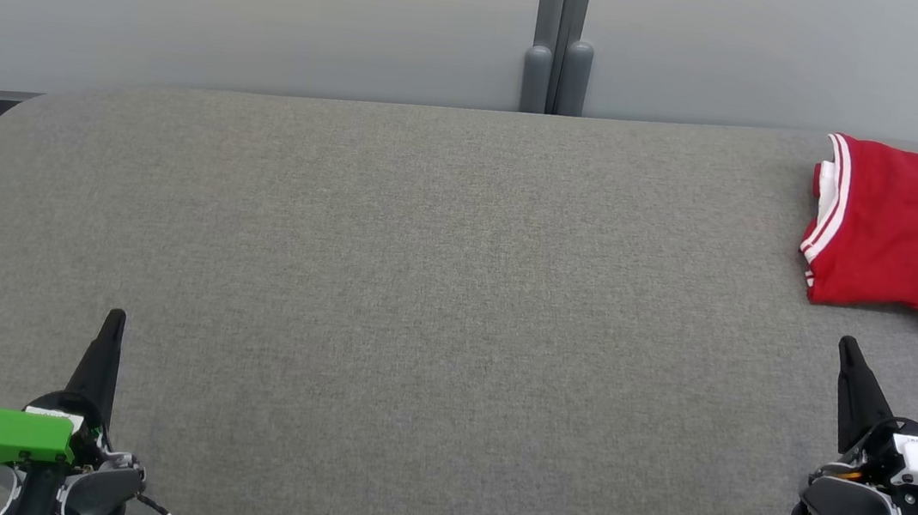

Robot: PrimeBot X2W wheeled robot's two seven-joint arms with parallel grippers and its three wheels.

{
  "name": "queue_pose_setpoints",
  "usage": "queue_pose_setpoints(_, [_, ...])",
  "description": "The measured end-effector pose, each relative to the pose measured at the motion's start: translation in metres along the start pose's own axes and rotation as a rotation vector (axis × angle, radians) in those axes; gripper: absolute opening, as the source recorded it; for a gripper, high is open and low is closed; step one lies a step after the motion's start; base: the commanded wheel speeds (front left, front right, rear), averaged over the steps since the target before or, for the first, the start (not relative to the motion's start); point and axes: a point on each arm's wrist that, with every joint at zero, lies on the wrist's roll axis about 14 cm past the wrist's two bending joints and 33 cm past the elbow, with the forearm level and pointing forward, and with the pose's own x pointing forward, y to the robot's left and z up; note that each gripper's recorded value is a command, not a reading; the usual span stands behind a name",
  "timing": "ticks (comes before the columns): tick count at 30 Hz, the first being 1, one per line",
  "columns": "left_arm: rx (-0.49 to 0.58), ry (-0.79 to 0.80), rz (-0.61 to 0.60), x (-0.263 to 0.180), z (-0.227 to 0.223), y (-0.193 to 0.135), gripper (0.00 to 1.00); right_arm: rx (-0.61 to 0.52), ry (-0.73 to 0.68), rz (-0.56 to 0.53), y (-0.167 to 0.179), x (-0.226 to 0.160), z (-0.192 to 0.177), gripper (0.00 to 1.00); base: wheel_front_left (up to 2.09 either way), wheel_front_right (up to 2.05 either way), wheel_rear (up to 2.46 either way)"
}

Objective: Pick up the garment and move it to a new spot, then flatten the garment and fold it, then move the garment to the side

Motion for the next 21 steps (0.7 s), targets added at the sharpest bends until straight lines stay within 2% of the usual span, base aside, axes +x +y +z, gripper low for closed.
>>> queue_pose_setpoints(21, [0.0, 0.0, 0.0, 0.0, 0.0001, 0.0001, 0.0, 0.0, 0.0, 0.0, 0.0, 0.0, 0.0, 0.0, 0.0, 0.0, 0.0])
